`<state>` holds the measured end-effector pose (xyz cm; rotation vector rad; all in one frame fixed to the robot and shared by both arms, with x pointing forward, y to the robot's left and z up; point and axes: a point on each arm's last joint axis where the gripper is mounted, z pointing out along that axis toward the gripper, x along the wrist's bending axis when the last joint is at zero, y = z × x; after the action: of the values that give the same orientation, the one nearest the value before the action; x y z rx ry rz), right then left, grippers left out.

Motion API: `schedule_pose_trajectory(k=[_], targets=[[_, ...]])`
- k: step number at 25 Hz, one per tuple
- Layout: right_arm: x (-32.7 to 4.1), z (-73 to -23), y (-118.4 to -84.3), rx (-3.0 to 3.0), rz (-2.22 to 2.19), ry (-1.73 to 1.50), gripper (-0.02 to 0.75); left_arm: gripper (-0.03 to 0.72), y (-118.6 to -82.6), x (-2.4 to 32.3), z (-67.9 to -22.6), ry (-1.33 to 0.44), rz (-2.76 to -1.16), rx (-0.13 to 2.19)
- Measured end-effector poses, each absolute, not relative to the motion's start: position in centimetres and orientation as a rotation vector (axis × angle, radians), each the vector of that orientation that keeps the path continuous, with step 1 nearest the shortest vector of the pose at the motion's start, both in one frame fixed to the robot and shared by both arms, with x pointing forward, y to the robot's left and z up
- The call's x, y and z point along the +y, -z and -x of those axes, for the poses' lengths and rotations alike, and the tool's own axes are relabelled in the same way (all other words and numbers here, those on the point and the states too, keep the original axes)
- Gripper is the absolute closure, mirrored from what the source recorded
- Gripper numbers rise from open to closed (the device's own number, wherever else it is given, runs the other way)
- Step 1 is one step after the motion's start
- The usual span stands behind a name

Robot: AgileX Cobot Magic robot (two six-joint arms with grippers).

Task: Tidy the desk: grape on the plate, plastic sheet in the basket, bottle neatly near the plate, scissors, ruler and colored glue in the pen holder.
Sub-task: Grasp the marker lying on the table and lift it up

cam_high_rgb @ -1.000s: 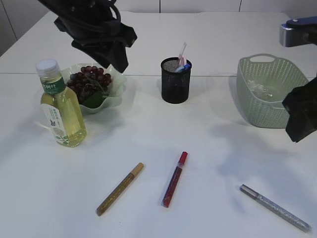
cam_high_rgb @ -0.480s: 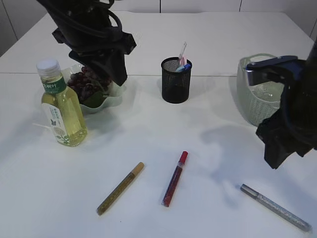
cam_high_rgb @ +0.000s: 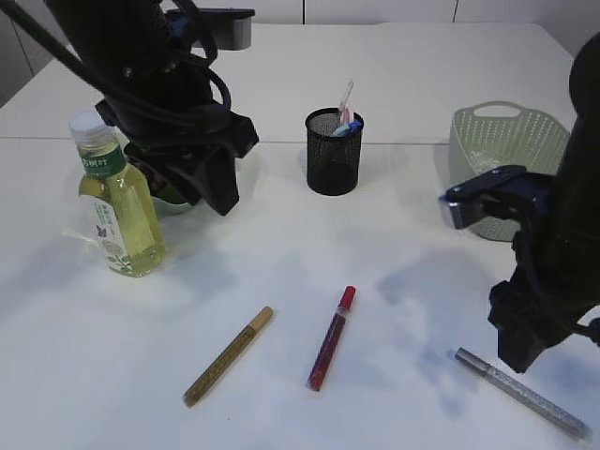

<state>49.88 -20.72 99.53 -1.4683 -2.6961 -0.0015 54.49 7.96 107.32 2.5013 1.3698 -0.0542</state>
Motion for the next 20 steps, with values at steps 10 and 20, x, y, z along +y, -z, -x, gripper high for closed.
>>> schedule_pose_trajectory(k=[10,20], targets=[[-20.5,-51.0,-96.6,-2.864,1.243,0.061,0.248,0.410,-108.8,7.0,-52.5,0.039,-2.512,1.284],[-20.5,-52.1,-92.7,-2.868,1.140,-0.080,0.248,0.413,-108.8,7.0,-52.6,0.028,-2.517,1.286]])
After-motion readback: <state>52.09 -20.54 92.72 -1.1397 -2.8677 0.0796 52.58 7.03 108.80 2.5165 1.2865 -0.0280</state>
